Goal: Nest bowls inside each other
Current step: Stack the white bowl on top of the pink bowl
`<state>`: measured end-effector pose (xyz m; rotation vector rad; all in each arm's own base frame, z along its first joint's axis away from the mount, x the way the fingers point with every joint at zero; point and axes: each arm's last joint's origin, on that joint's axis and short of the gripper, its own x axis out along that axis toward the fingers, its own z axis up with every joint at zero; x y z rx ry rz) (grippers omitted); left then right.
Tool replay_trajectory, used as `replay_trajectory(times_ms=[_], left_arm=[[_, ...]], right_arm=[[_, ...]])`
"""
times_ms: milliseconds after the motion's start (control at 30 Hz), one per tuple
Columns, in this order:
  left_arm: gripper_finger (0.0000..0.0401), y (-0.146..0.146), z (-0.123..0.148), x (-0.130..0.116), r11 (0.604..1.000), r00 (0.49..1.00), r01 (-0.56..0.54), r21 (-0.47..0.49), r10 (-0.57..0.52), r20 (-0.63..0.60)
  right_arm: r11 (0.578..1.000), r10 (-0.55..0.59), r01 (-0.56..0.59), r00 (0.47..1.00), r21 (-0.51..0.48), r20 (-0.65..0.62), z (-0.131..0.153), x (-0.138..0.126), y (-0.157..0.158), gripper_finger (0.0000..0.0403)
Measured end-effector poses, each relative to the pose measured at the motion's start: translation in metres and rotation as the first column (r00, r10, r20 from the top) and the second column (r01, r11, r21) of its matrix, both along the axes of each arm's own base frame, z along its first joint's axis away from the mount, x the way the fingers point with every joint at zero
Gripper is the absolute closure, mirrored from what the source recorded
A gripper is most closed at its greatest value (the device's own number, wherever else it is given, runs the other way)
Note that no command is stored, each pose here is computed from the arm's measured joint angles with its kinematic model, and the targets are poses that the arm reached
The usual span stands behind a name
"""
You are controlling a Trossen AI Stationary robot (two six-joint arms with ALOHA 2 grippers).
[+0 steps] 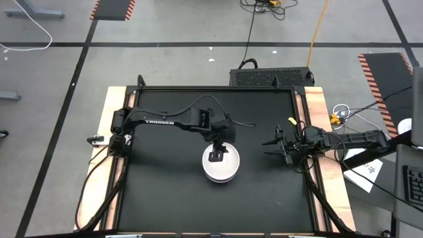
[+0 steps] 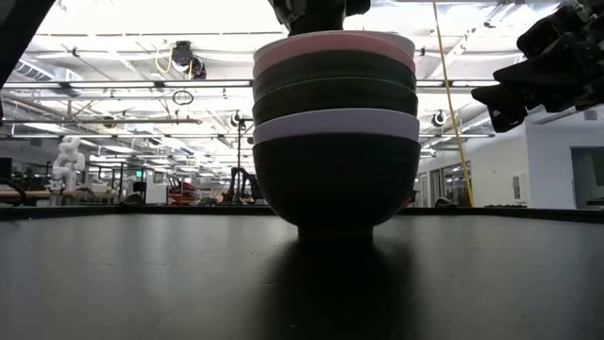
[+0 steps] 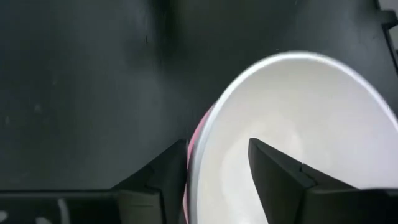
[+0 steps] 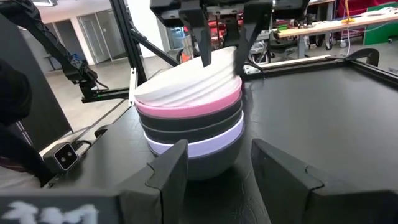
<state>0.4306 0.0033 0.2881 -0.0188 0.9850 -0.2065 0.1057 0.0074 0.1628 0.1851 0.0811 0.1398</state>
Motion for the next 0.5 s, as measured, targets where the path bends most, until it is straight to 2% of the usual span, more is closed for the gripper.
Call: replay_trajectory(times_ms=[200, 500], left_arm=[[0.0243, 0.002, -0.018, -0.002, 1.000, 0.999, -0.005, -0.010, 0.004, -0.036], [0.0363, 0.006, -0.034, -0.005, 0.998, 0.997, -0.012, -0.067, 0.007, -0.077]], right_arm=[[1.000, 0.000, 0.000, 1.000, -0.001, 0.001, 0.000, 0.000, 0.000, 0.0234], [1.000, -0.001, 0.001, 1.000, 0.010, 0.000, 0.000, 0.000, 0.000, 0.0234]])
